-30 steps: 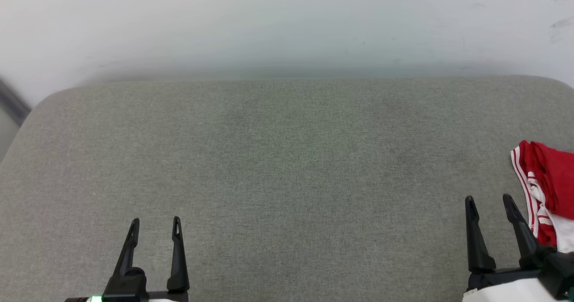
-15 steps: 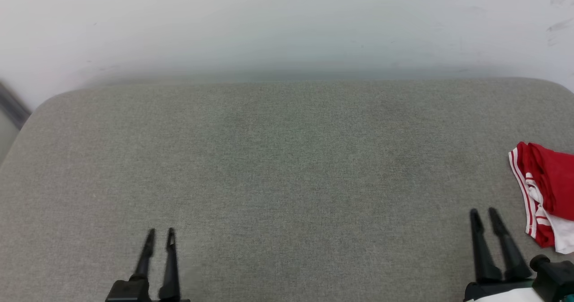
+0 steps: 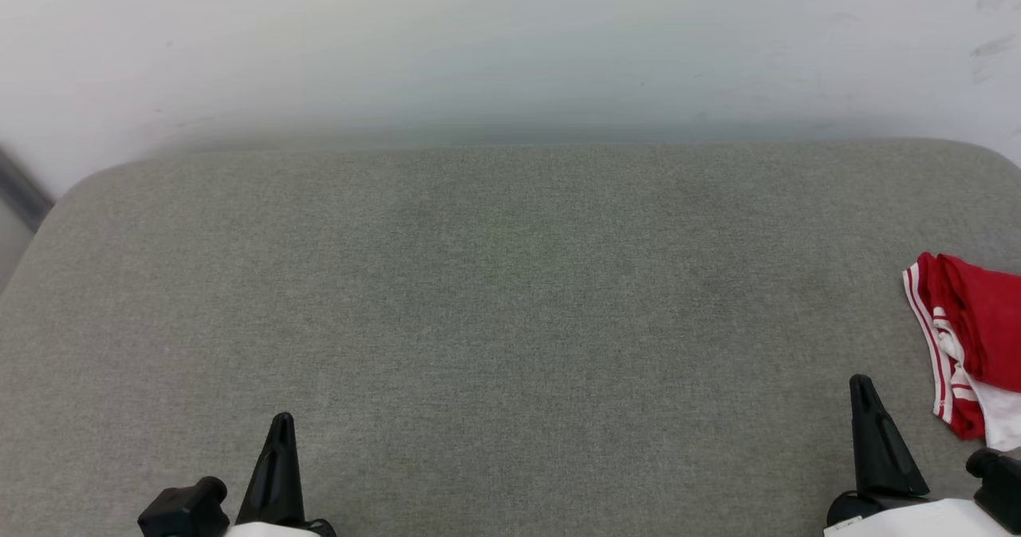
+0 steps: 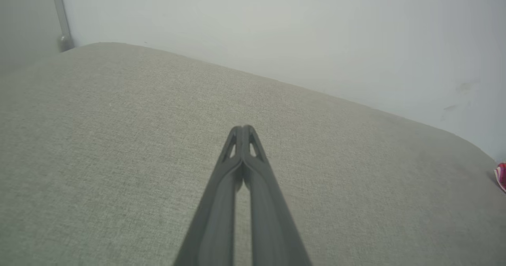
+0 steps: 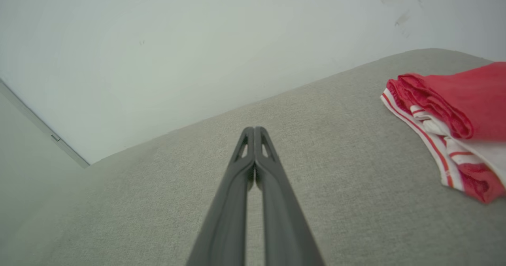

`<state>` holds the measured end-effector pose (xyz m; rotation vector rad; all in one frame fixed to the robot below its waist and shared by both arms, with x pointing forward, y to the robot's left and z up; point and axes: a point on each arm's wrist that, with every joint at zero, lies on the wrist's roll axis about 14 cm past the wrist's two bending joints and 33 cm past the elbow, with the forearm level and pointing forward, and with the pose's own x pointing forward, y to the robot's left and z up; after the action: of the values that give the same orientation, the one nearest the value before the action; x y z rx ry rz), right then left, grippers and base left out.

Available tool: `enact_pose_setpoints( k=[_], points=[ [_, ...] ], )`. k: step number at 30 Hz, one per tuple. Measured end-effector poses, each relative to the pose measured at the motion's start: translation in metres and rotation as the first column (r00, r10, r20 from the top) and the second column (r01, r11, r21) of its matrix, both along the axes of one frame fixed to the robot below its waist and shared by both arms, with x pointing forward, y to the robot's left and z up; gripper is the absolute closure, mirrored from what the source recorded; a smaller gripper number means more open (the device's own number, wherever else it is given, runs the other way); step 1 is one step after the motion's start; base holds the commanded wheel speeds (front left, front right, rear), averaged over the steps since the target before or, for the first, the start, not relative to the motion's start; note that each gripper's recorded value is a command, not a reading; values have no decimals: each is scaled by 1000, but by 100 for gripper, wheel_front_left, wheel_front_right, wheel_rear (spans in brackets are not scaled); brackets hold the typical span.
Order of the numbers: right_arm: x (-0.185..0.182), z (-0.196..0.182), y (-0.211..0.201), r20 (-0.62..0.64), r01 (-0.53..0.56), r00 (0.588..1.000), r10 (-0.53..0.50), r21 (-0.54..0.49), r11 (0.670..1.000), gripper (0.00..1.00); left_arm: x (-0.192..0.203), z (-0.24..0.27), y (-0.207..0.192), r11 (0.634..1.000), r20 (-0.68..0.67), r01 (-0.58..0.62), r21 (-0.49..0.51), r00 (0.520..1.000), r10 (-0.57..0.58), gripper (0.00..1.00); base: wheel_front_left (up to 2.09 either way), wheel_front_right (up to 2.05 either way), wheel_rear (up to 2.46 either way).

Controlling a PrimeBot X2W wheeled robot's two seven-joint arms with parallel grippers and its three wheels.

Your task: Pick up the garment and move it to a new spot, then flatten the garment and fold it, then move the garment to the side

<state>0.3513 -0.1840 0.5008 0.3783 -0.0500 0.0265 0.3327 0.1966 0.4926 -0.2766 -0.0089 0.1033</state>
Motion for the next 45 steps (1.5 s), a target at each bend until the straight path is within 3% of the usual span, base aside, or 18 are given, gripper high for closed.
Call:
enact_pose_setpoints(
  k=[18,45],
  points=[
    [9,-4,-7,-42,29,999,-18,282,959,100,13,-8,3,950,-28,-8,-311,1000,-1,100,0,0,0],
    [19,-7,-12,-80,53,997,-8,587,808,100,28,-9,4,772,-24,-3,-636,1000,-16,100,0,0,0]
  ],
)
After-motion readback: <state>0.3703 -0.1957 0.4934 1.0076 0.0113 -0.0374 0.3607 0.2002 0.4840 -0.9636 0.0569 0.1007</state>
